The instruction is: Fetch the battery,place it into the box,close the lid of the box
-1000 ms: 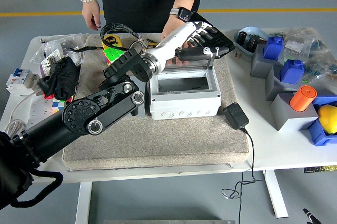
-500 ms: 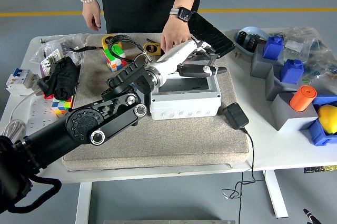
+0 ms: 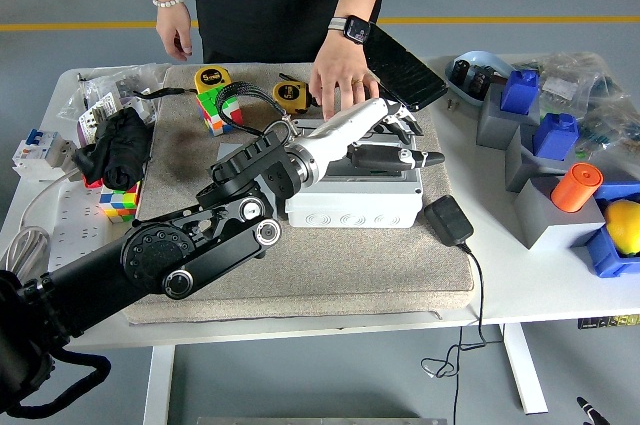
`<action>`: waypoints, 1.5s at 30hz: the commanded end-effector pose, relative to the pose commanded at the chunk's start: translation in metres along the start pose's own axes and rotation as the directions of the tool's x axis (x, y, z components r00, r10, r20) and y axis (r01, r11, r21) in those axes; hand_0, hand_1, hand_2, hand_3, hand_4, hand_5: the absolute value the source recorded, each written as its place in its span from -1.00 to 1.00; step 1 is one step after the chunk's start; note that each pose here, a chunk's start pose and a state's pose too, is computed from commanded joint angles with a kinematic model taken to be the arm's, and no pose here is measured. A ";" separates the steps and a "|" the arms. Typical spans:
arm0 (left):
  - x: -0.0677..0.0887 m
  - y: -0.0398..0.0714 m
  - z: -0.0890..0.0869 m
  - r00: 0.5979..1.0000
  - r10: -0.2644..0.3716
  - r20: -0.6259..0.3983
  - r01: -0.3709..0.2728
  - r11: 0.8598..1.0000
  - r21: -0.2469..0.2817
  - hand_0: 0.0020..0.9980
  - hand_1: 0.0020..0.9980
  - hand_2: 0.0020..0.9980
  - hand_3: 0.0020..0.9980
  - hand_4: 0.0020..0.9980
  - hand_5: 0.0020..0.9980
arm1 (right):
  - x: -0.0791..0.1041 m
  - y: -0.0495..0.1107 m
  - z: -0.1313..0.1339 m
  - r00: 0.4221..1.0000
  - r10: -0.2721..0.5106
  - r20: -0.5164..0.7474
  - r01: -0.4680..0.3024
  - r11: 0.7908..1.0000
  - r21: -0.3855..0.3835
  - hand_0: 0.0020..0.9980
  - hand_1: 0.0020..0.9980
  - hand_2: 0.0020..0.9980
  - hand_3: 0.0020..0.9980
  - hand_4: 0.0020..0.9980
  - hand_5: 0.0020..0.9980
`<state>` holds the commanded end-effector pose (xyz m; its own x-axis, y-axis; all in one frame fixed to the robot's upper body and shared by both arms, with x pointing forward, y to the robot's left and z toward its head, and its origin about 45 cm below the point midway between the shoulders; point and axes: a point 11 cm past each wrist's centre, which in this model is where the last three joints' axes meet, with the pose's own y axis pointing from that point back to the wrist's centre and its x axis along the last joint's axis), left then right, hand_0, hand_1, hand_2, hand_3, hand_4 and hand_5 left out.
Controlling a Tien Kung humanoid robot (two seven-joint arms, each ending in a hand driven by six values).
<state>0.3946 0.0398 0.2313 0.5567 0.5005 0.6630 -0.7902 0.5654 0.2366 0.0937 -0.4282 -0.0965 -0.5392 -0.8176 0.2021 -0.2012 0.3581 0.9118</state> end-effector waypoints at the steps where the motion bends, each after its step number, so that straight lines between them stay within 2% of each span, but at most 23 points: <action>1: -0.001 0.000 0.000 1.000 -0.003 -0.001 0.003 1.000 0.001 -0.37 0.18 0.21 0.31 1.00 0.43 | 0.000 0.000 0.000 1.000 0.000 0.000 0.000 1.000 0.000 0.47 0.39 0.37 0.22 1.00 -0.03; 11: -0.009 0.003 -0.008 1.000 -0.029 -0.007 0.030 0.999 0.020 -0.36 0.18 0.21 0.31 1.00 0.41 | -0.001 0.000 0.000 1.000 -0.001 0.003 0.001 1.000 0.002 0.47 0.39 0.38 0.22 1.00 -0.03; 16: -0.009 0.004 -0.006 0.999 -0.028 -0.034 0.029 1.000 0.008 -0.36 0.18 0.21 0.31 1.00 0.41 | -0.001 0.000 0.000 1.000 0.000 0.004 0.000 1.000 0.003 0.47 0.39 0.38 0.22 1.00 -0.03; 19: 0.003 0.009 0.002 0.991 0.014 -0.137 -0.020 0.999 -0.043 -0.34 0.18 0.22 0.31 1.00 0.39 | -0.001 0.000 0.000 1.000 0.001 0.004 -0.001 1.000 0.001 0.47 0.39 0.37 0.22 1.00 -0.03; 22: 0.023 0.019 0.010 0.952 0.075 -0.297 -0.111 0.988 -0.106 -0.34 0.18 0.22 0.31 1.00 0.39 | 0.000 0.000 0.001 1.000 0.001 0.003 -0.001 1.000 -0.002 0.47 0.39 0.37 0.22 1.00 -0.03; 23: 0.030 0.023 0.011 0.933 0.090 -0.350 -0.140 0.983 -0.120 -0.06 0.29 0.24 0.33 1.00 0.34 | 0.000 0.000 0.001 1.000 0.001 0.003 -0.001 1.000 -0.002 0.47 0.39 0.37 0.22 1.00 -0.03; 25: 0.043 0.031 0.008 0.889 0.112 -0.443 -0.191 0.972 -0.137 -0.06 0.29 0.24 0.33 1.00 0.34 | 0.000 0.000 0.001 1.000 0.001 0.004 -0.001 1.000 -0.003 0.47 0.39 0.37 0.22 1.00 -0.03; 27: 0.054 0.039 -0.001 0.844 0.140 -0.517 -0.240 0.962 -0.131 -0.06 0.29 0.24 0.33 1.00 0.34 | 0.000 0.000 0.001 1.000 0.000 0.007 0.000 1.000 -0.004 0.47 0.39 0.37 0.22 1.00 -0.03; 28: 0.060 0.042 -0.007 0.824 0.160 -0.543 -0.266 0.956 -0.121 0.28 0.44 0.32 0.37 1.00 0.29 | 0.000 0.000 0.001 1.000 0.000 0.008 0.000 1.000 -0.005 0.47 0.39 0.37 0.22 1.00 -0.03; 31: 0.078 0.056 -0.036 0.744 0.234 -0.626 -0.341 0.939 -0.054 0.28 0.44 0.32 0.37 1.00 0.29 | -0.001 0.000 0.000 1.000 0.000 0.010 0.000 1.000 -0.007 0.47 0.39 0.37 0.22 1.00 -0.03; 34: 0.093 0.070 -0.065 0.693 0.307 -0.652 -0.394 0.919 0.013 0.28 0.44 0.32 0.37 1.00 0.29 | 0.000 -0.001 0.000 1.000 0.000 0.011 0.000 1.000 -0.011 0.47 0.39 0.37 0.22 1.00 -0.03; 35: 0.097 0.075 -0.076 0.683 0.335 -0.650 -0.409 0.912 0.040 0.33 0.45 0.35 0.38 1.00 0.28 | 0.000 -0.001 0.000 1.000 -0.001 0.009 0.001 1.000 -0.015 0.46 0.39 0.38 0.22 1.00 -0.02; 39: 0.112 0.097 -0.114 0.641 0.435 -0.633 -0.459 0.878 0.138 0.33 0.45 0.35 0.38 1.00 0.28 | -0.001 -0.001 0.001 1.000 -0.004 0.005 0.005 1.000 -0.026 0.46 0.39 0.38 0.22 1.00 -0.02; 42: 0.120 0.113 -0.136 0.618 0.487 -0.617 -0.483 0.854 0.190 0.30 0.43 0.35 0.38 1.00 0.27 | -0.001 -0.001 0.001 1.000 -0.005 0.003 0.005 1.000 -0.029 0.45 0.39 0.38 0.22 1.00 -0.02; 45: 0.124 0.125 -0.151 0.605 0.519 -0.604 -0.495 0.839 0.225 0.30 0.43 0.35 0.38 1.00 0.27 | -0.002 -0.001 0.002 1.000 -0.006 0.001 0.006 1.000 -0.031 0.45 0.39 0.38 0.22 1.00 -0.02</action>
<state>0.4029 0.2714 0.2361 0.0813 0.9921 0.0952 -0.9964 0.0787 0.0300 0.0932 -0.4264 -0.0981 -0.5389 -0.8191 0.1966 -0.1790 0.3395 0.9234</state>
